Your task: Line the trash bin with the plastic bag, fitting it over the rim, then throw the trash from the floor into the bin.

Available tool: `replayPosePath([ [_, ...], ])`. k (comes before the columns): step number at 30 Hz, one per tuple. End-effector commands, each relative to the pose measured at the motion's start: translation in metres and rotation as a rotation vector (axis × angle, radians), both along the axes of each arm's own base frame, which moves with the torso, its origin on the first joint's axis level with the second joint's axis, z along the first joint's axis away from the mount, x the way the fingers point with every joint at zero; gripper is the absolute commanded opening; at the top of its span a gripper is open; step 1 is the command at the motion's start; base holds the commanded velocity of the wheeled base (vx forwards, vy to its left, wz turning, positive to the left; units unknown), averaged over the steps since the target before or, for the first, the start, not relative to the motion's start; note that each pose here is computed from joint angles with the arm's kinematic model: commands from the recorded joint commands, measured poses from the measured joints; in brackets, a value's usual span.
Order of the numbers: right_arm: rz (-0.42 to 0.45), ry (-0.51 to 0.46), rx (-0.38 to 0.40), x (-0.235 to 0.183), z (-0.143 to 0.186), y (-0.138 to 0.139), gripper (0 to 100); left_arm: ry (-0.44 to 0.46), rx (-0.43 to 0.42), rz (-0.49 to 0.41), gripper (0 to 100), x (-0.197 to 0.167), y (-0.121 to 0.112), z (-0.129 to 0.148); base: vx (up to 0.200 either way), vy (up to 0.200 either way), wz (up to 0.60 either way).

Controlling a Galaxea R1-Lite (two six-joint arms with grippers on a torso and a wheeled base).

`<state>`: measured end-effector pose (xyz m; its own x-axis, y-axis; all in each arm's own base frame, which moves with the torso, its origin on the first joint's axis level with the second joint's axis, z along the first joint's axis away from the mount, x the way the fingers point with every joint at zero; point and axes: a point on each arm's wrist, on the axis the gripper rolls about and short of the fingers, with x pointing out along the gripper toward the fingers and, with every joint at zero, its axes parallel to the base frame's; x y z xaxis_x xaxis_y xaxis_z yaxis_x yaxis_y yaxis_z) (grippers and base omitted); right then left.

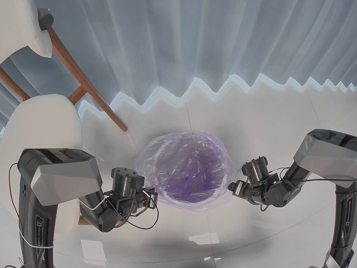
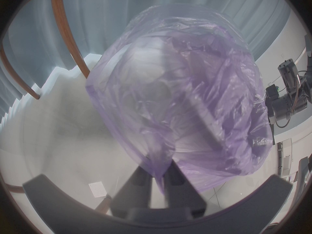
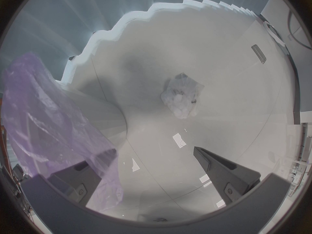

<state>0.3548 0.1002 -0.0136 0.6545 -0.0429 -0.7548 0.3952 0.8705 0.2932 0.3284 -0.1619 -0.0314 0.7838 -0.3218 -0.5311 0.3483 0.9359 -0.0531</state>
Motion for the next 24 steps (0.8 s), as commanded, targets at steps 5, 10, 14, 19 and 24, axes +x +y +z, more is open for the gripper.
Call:
replayPosePath([
  [5,0.001,-0.033,0.009,-0.003,0.015,0.000,100,-0.035,-0.021,-0.023,100,-0.008,-0.005,0.005,0.000,0.000,0.00],
  [10,0.002,-0.038,0.008,-0.008,0.022,-0.003,100,-0.051,-0.041,-0.085,100,-0.031,-0.007,0.004,0.000,0.000,0.00],
  [14,0.001,-0.046,0.011,-0.012,0.028,-0.004,100,-0.045,-0.034,-0.147,100,-0.063,0.000,0.008,0.000,0.000,0.00],
  [19,0.005,-0.044,0.009,-0.022,0.035,-0.006,100,-0.040,-0.014,-0.228,100,-0.092,0.013,0.014,0.000,0.000,0.00],
  [24,0.015,-0.054,0.006,-0.039,0.048,-0.011,100,-0.097,-0.092,-0.331,100,-0.107,0.013,0.048,0.000,0.000,0.00],
])
